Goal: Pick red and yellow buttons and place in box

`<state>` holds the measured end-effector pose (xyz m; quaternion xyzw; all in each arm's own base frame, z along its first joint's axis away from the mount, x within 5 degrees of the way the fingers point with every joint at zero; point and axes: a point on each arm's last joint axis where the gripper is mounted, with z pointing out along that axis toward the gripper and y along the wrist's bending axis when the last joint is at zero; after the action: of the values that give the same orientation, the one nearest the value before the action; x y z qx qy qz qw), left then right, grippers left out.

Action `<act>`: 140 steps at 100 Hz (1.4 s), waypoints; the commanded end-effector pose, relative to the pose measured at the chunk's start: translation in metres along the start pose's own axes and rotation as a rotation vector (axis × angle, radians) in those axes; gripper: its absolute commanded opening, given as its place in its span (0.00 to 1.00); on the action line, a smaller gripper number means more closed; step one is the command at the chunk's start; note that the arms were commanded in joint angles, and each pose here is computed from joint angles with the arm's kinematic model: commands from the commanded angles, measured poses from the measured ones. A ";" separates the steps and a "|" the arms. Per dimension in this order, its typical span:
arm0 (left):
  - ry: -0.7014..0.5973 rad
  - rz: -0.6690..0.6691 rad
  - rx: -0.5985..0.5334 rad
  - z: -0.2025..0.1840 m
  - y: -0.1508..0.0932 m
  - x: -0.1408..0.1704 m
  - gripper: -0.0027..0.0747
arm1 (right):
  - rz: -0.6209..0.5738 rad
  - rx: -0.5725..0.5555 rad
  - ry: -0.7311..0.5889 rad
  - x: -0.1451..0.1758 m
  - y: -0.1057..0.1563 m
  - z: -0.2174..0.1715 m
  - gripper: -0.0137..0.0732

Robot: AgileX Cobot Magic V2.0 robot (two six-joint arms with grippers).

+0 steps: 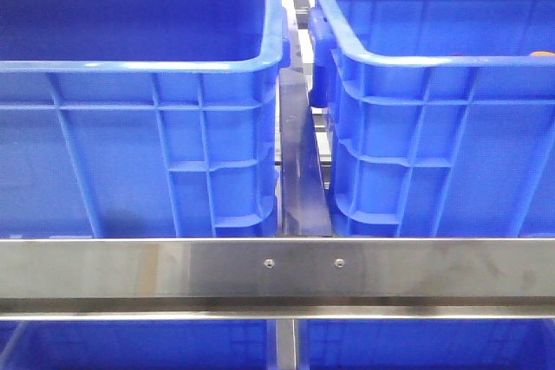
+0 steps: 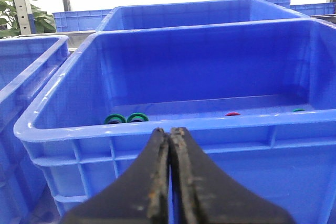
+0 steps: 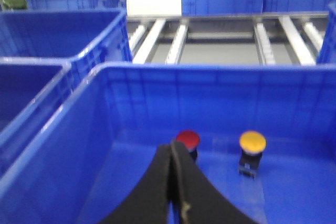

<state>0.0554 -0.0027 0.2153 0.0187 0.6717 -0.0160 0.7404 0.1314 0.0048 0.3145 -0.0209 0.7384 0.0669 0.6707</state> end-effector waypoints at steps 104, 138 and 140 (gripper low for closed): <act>-0.068 -0.014 -0.001 -0.002 0.000 0.007 0.01 | -0.002 0.077 -0.298 0.042 0.002 -0.056 0.08; -0.068 -0.014 -0.001 -0.002 0.000 0.007 0.01 | 0.003 0.067 -0.419 0.087 0.001 -0.076 0.08; -0.068 -0.014 -0.001 -0.002 0.000 0.007 0.01 | 0.003 0.067 -0.420 0.089 0.001 -0.075 0.08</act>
<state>0.0554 -0.0027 0.2153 0.0187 0.6717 -0.0160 0.7404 0.0546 0.0014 0.2228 0.0208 0.6377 0.0464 0.7686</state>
